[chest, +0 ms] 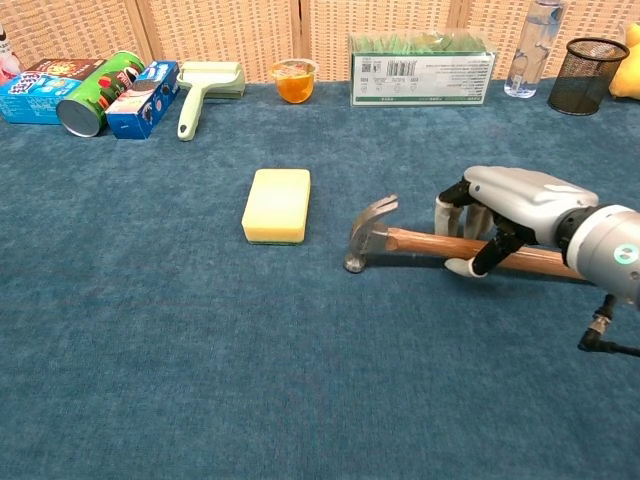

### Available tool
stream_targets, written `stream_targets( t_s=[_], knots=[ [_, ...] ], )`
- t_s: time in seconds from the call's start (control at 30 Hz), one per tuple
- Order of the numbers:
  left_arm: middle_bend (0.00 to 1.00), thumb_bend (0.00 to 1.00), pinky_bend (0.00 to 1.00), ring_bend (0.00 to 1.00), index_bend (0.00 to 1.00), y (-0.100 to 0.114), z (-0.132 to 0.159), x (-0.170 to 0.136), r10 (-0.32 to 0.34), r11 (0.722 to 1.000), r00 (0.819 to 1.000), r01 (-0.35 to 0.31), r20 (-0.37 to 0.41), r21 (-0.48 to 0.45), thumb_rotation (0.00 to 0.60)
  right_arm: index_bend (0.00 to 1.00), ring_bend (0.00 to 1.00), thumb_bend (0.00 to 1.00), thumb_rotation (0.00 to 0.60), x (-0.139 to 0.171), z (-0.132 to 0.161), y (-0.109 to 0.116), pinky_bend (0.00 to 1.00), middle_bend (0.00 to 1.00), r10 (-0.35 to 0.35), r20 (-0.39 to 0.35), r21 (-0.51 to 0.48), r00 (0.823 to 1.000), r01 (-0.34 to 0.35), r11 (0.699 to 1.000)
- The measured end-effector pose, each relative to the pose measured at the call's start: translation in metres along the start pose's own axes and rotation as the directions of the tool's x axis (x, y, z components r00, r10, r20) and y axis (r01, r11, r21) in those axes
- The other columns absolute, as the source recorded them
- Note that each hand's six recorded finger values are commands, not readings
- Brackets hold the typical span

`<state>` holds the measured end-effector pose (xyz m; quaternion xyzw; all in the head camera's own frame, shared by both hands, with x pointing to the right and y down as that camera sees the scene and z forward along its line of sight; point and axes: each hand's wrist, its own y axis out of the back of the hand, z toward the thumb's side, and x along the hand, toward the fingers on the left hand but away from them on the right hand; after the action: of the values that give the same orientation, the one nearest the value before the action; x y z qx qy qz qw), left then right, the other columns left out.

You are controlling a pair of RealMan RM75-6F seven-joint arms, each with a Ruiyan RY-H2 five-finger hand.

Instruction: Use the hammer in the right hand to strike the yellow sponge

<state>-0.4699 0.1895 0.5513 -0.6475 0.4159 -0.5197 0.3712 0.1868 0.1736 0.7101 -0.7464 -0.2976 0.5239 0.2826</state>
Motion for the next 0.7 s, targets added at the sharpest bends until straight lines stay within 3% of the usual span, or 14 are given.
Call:
stream_targets(
  t_s=[0.13, 0.27, 0.37, 0.5, 0.7],
  knots=[
    [0.21, 0.24, 0.14, 0.11, 0.28, 0.001, -0.007, -0.003, 0.006, 1.000, 1.000, -0.006, -0.017, -0.002, 0.600, 0.75, 0.75, 0.30, 0.600, -0.008, 0.007, -0.005, 0.61, 0.72, 0.018, 0.002, 0.004, 1.000, -0.018, 1.000],
    [0.21, 0.24, 0.14, 0.11, 0.28, 0.004, -0.014, -0.006, 0.014, 1.000, 0.999, -0.014, -0.033, -0.002, 0.600, 0.83, 0.98, 0.26, 0.600, -0.017, 0.014, -0.005, 0.90, 0.94, 0.011, 0.003, -0.006, 1.000, -0.011, 1.000],
    [0.21, 0.24, 0.14, 0.11, 0.28, 0.006, -0.020, -0.009, 0.019, 1.000, 0.999, -0.019, -0.049, -0.002, 0.600, 0.87, 1.00, 0.25, 0.600, -0.020, 0.018, -0.002, 0.99, 1.00, -0.015, -0.005, -0.024, 1.000, 0.015, 1.000],
    [0.21, 0.24, 0.14, 0.11, 0.28, 0.008, -0.028, -0.014, 0.021, 1.000, 0.997, -0.021, -0.068, 0.000, 0.600, 0.89, 1.00, 0.25, 0.600, -0.022, 0.025, 0.008, 1.00, 1.00, -0.063, -0.029, -0.095, 0.998, 0.060, 0.994],
    [0.21, 0.24, 0.14, 0.11, 0.28, 0.005, -0.029, -0.015, 0.017, 1.000, 0.998, -0.018, -0.066, -0.010, 0.600, 0.89, 1.00, 0.25, 0.600, -0.027, 0.041, 0.032, 1.00, 1.00, -0.139, -0.071, -0.290, 0.988, 0.113, 0.950]
  ],
)
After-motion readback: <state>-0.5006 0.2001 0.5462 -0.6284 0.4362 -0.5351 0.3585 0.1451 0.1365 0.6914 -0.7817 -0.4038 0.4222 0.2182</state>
